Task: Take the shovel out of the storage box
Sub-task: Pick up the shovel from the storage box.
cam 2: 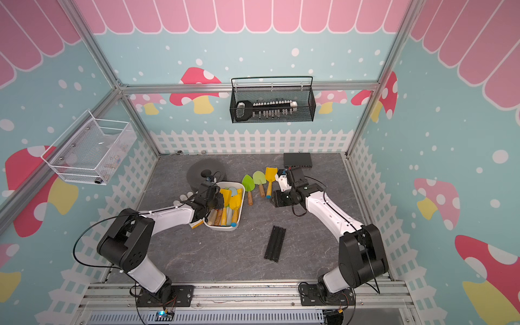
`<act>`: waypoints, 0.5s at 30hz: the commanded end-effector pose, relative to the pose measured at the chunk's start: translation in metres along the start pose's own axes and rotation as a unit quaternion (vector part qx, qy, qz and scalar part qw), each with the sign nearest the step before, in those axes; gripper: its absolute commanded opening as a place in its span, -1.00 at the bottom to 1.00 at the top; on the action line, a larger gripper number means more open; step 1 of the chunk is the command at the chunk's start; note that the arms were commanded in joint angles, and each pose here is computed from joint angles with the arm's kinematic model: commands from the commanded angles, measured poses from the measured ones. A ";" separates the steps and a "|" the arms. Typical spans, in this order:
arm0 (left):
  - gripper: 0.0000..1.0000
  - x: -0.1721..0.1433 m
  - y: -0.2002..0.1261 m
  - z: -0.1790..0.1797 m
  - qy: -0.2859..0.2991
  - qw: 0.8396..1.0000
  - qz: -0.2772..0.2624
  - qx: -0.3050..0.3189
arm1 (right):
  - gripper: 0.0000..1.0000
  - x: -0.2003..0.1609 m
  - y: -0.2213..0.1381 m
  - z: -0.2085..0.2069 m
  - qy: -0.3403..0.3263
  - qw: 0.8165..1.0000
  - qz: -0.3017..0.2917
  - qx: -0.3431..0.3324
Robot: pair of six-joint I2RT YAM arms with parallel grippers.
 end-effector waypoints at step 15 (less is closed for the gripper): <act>-0.04 0.000 0.007 0.019 -0.011 1.000 -0.010 0.015 | -0.03 -0.002 -0.007 0.008 -0.007 1.000 -0.011 0.013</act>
Point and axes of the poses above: each gripper's point midway between its finger pads, its own y axis out along the fingers, its own z axis along the line the jaws close on, x = y × z, the point moved 2 cm from there along -y, back along the fingers, and after that the axes turned 11 degrees about y, right-handed, at the moved point
